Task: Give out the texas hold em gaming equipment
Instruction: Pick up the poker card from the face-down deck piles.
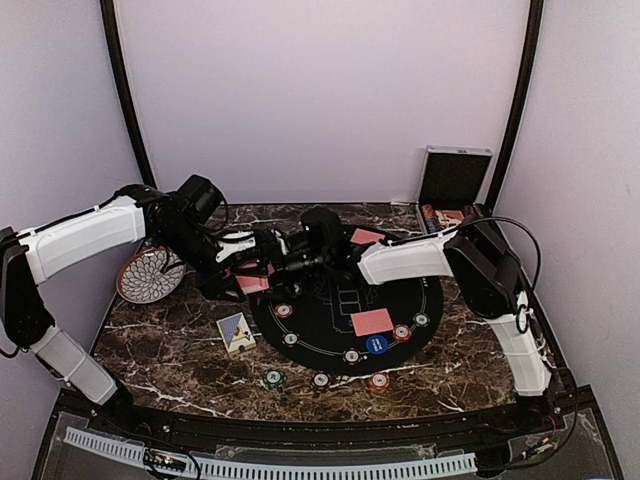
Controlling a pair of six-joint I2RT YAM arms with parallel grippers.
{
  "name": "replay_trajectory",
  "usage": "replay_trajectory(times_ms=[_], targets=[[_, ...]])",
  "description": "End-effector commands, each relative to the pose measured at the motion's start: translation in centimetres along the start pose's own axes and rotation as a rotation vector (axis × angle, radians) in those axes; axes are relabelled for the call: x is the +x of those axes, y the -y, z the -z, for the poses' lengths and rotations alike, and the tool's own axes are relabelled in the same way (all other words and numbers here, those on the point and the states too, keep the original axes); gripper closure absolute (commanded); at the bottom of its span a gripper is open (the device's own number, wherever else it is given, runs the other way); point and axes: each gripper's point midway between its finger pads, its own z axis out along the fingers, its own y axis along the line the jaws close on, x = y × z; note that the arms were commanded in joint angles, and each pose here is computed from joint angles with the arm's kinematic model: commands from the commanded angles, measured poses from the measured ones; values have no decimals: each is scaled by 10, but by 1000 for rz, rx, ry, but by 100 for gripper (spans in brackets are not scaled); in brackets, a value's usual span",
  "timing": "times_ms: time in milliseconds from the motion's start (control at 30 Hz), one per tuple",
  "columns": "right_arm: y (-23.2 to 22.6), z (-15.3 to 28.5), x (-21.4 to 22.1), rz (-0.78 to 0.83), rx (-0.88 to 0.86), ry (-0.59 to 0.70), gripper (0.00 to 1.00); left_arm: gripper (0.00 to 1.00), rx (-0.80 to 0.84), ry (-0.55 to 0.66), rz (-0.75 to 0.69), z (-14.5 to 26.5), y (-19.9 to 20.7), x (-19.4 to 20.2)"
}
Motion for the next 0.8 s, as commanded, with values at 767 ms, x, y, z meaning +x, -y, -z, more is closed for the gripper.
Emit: replay_trajectory(times_ms=[767], targets=[[19,33,-8,-25,116,39,22,100,4,33,-7,13,4,-7]])
